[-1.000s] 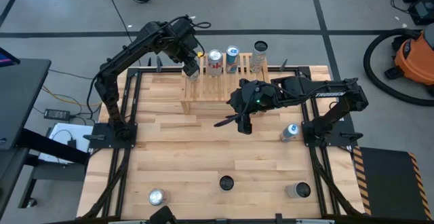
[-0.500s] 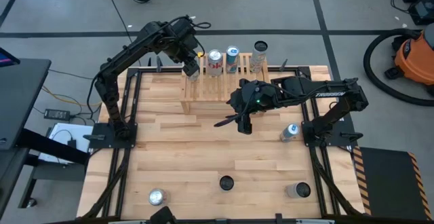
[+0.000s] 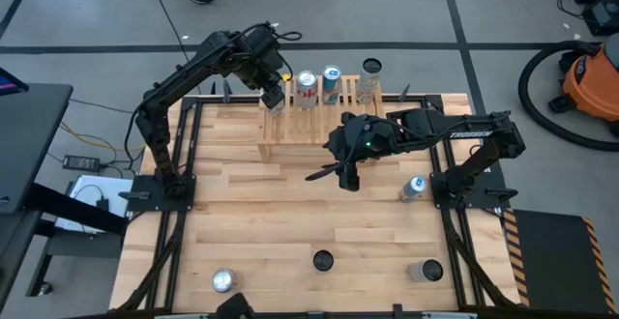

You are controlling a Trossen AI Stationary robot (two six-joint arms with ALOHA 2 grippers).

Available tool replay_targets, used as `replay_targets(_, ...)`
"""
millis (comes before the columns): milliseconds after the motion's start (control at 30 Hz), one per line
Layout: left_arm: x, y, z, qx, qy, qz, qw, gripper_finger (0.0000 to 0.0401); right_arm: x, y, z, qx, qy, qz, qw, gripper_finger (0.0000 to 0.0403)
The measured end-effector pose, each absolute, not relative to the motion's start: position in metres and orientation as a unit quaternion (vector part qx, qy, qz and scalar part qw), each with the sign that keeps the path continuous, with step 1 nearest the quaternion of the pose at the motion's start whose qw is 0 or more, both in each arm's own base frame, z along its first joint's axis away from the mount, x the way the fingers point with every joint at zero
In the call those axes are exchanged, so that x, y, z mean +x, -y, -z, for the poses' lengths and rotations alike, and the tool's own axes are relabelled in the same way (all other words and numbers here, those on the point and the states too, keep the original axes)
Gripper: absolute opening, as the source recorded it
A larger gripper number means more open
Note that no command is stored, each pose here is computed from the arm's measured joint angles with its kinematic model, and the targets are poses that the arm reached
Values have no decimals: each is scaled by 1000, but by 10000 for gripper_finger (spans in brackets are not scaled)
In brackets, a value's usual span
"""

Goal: Place canned beverage on shelf
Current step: Put the left white pink soda can on the shelf

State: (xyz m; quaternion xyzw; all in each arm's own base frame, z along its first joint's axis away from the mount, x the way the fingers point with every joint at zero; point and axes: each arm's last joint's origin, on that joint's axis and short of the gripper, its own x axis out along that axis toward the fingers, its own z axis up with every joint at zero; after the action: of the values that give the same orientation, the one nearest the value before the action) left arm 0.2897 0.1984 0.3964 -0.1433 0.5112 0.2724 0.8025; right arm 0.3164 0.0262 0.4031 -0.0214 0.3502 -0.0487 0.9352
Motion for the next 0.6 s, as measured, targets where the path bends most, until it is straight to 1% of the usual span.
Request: replay_targets(600,291,-197,-396,-127,-515,-261,806,286,316,-26,-403,-21,-350,49,935,257)
